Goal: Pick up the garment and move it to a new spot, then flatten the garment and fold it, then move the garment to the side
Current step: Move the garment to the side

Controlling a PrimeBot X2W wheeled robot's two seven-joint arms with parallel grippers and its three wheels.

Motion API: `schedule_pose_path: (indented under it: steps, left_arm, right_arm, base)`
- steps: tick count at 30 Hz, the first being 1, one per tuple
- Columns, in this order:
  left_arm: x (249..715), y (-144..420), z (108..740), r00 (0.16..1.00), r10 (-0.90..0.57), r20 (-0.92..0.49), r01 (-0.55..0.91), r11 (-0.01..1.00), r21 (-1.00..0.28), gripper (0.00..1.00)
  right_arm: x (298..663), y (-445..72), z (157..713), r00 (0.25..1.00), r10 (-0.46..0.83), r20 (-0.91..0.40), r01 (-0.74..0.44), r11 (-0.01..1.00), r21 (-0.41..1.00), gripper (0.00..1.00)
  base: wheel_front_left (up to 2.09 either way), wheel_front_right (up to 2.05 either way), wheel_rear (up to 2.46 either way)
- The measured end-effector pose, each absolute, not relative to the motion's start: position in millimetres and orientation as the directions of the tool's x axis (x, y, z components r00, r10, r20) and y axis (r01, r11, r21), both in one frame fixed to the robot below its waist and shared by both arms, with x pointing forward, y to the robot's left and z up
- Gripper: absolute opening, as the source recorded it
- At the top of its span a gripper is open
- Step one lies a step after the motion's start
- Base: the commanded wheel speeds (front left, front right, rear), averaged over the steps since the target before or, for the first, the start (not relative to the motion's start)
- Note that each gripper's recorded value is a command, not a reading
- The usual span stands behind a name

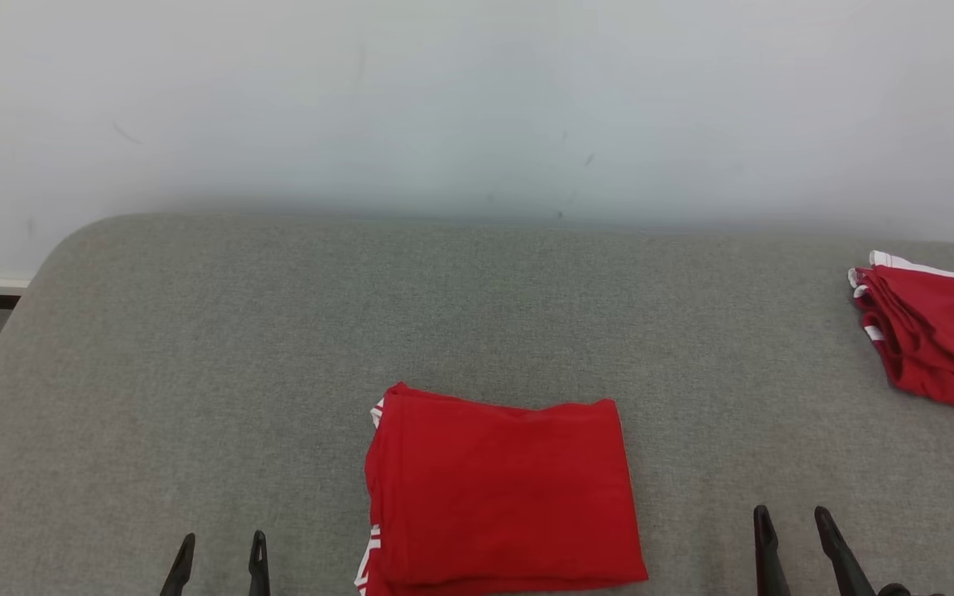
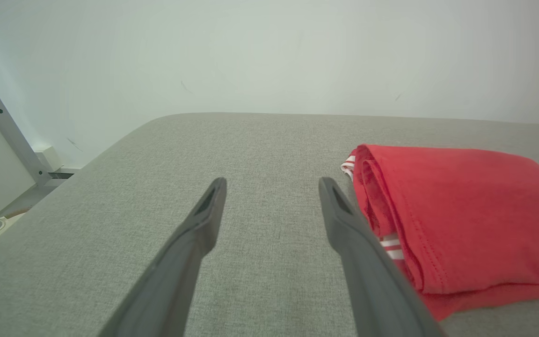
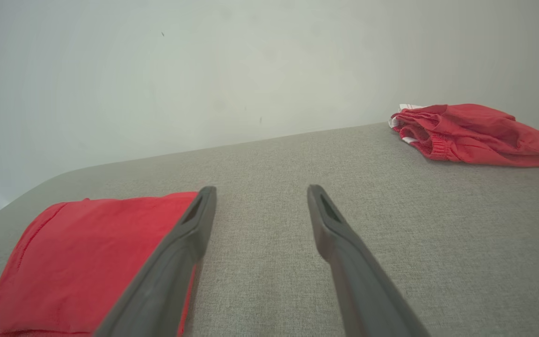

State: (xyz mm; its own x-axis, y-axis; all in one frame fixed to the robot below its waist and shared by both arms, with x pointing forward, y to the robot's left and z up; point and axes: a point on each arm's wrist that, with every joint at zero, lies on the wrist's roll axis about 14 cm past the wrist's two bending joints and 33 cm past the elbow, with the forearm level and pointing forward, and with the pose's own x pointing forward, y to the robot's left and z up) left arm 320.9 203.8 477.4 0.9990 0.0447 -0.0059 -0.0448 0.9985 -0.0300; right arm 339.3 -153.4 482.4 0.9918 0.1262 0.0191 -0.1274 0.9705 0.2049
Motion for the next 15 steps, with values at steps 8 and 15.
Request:
schedule_pose_path:
  steps: [8,15]
  left_arm:
    - [315,209,477,0.998,0.065,-0.006,-0.065,0.997,-0.038,1.0]
    - [309,215,475,0.996,0.09,-0.014,-0.091,0.995,-0.044,1.0]
  right_arm:
    - [353,-121,469,0.975,0.219,-0.023,-0.209,0.953,0.221,1.0]
    - [393,-86,469,0.952,0.305,-0.037,-0.289,0.93,0.225,1.0]
  base:
    - [0.0,0.0,0.0]
    - [0.0,0.0,0.0]
